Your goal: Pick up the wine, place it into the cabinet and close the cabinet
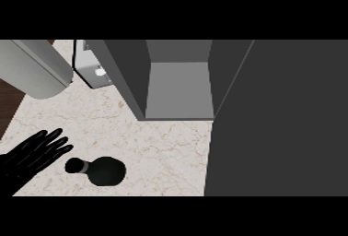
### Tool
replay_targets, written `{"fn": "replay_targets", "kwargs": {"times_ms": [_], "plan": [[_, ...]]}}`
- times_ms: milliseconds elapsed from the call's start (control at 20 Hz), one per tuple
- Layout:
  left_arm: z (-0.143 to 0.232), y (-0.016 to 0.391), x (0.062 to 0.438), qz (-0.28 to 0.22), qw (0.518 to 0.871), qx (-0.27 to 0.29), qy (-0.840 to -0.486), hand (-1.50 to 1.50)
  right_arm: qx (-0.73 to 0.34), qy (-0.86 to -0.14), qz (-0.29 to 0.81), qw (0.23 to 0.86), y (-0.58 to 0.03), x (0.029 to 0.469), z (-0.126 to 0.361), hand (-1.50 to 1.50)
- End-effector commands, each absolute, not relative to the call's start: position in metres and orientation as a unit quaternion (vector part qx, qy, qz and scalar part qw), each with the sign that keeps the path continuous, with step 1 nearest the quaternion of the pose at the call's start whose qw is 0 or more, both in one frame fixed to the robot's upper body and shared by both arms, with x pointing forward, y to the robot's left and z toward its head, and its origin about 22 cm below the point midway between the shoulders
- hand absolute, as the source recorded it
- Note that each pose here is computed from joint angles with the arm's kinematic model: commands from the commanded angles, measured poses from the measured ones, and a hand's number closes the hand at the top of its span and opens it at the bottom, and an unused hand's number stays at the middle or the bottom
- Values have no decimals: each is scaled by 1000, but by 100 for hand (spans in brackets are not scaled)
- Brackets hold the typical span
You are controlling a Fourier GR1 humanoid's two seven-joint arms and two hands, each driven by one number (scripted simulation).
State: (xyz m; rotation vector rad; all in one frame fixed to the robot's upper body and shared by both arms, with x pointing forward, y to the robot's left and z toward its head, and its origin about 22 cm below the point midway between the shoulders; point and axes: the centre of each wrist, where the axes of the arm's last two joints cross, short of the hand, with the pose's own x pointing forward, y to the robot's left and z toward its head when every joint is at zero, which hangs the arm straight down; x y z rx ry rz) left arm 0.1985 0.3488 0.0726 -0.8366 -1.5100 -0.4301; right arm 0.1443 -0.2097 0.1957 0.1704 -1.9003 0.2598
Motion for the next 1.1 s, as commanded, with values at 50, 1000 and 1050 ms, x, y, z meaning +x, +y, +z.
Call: {"fn": "replay_targets", "kwargs": {"times_ms": [50,1000,1050], "plan": [[45,350,219,-174,635,-348,-668,-150,88,-820,112,554,-221,118,210,-150],[-30,340,239,-188,643,-356,-651,-150,86,-824,104,551,-219,124,217,-150],[-22,335,228,-198,644,-346,-653,-150,79,-826,102,549,-213,113,221,-150]]}}
